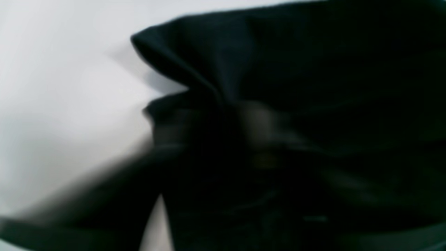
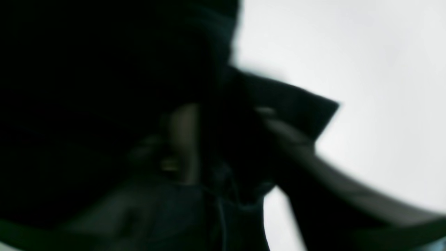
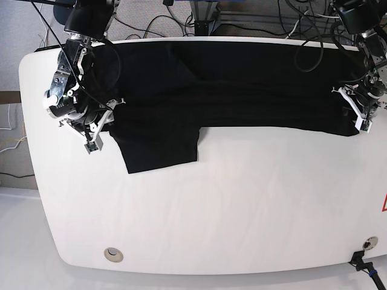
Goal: Fold the T-shirt properly
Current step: 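Grasp the black shirt's hem corners with left and right grippers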
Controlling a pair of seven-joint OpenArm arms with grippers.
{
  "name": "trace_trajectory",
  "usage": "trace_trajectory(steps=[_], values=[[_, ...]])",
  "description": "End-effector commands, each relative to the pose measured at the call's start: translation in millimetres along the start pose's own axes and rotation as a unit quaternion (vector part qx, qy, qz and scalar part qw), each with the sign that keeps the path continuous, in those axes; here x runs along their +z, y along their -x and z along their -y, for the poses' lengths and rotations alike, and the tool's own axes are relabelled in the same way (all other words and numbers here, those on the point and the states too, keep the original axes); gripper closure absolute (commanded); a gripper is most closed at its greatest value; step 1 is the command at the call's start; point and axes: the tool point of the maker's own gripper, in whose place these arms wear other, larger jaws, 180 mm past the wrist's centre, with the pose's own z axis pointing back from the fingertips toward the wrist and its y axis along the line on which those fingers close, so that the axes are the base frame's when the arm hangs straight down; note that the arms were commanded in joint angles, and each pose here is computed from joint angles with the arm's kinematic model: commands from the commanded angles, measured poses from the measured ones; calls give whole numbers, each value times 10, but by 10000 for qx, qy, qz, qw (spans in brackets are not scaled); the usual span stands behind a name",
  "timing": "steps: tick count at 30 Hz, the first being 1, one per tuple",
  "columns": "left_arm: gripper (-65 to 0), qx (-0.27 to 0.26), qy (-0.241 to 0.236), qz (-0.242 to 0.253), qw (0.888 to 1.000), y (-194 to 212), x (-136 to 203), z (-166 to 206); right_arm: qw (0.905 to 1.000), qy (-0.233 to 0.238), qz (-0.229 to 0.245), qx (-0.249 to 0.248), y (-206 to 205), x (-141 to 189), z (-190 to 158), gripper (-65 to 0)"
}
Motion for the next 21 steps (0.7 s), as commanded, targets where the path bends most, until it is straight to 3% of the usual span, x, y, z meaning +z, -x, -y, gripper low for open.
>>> trace_trajectory(steps=[1,3,5,11,21], values=[[-476,-70,-185,154,9997,-140,60,-155,9996,89,279,64,-165,78,62,-387],[-605,-96,-215,-2,9997,-110,70,-181,9991,143,378,89,-229,120,82,-414],[-636,-120,-273,100,9995,-250,82,-219,9978,223,603,149,-384,185,119,-412],[-636,-246,-429,543,9973,-641,159,-296,9906,182,1350,99,-874,196,183,-412],[-636,-230,-446,700,9963,-780,160,-310,9791,-581,1762,-827,-1197,-483,239,-412]])
